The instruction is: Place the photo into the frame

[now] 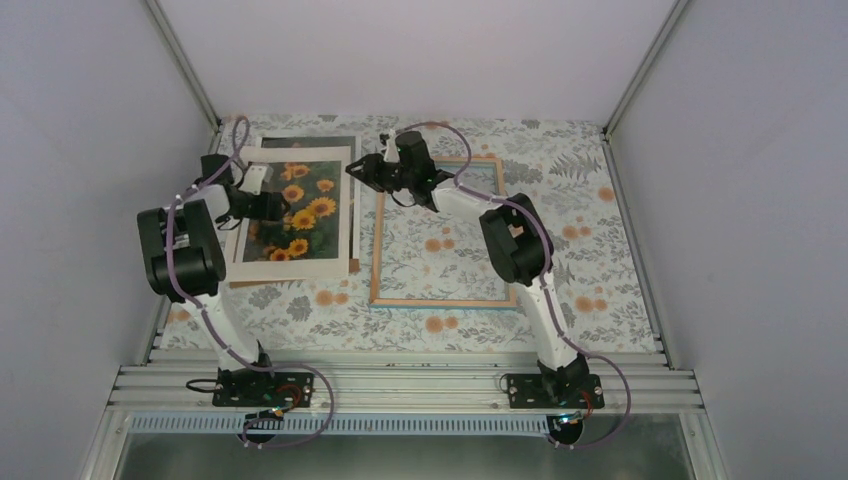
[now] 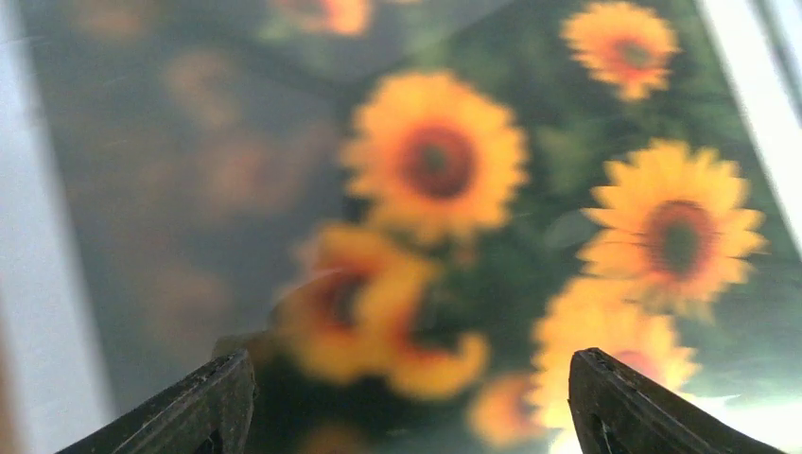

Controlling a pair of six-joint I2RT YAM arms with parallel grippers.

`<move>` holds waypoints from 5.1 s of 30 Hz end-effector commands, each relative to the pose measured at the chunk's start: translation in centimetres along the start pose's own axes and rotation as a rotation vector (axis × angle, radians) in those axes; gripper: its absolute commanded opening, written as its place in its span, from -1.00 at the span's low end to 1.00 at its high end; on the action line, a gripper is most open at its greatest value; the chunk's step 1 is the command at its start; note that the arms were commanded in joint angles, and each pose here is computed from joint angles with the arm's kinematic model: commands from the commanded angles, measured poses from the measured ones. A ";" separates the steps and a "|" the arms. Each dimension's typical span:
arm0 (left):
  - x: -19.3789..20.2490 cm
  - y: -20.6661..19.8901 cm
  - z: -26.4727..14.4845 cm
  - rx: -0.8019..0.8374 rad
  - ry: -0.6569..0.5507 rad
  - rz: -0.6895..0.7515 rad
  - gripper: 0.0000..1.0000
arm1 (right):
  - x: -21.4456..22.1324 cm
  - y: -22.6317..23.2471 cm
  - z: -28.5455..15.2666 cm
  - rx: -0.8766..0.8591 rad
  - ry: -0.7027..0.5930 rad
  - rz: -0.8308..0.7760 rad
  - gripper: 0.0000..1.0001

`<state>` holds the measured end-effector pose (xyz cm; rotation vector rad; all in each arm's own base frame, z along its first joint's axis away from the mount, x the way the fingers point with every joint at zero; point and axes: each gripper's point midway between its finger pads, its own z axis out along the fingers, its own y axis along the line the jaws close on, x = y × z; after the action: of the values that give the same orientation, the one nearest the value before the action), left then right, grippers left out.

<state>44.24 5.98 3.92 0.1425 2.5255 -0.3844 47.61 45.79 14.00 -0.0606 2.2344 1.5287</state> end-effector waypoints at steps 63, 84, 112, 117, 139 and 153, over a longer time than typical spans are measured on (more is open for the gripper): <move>-2.2 0.0 0.0 0.014 -0.030 -0.009 0.78 | 6.7 -9.2 -0.8 0.363 0.201 0.055 0.62; 4.2 -0.5 3.4 0.069 0.098 -0.070 0.70 | 6.7 -7.1 1.8 0.048 0.194 0.204 0.23; 4.8 -1.6 3.8 0.120 0.105 -0.060 0.62 | 5.1 -3.1 2.1 -0.186 0.119 0.253 -0.44; 5.0 -2.0 3.9 0.137 0.108 -0.059 0.60 | 6.2 -5.3 3.1 -0.135 0.135 0.391 -0.34; 5.1 -3.2 4.0 0.174 0.109 -0.053 0.48 | 6.6 -5.4 5.1 -0.083 0.126 0.358 -0.36; -2.0 -5.7 -3.0 0.179 -0.074 0.064 0.83 | 4.5 0.4 2.7 -0.170 0.147 0.136 -0.93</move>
<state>44.27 2.42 4.67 0.2399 2.4486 -0.5526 44.85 49.54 6.41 0.1296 2.3778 1.8008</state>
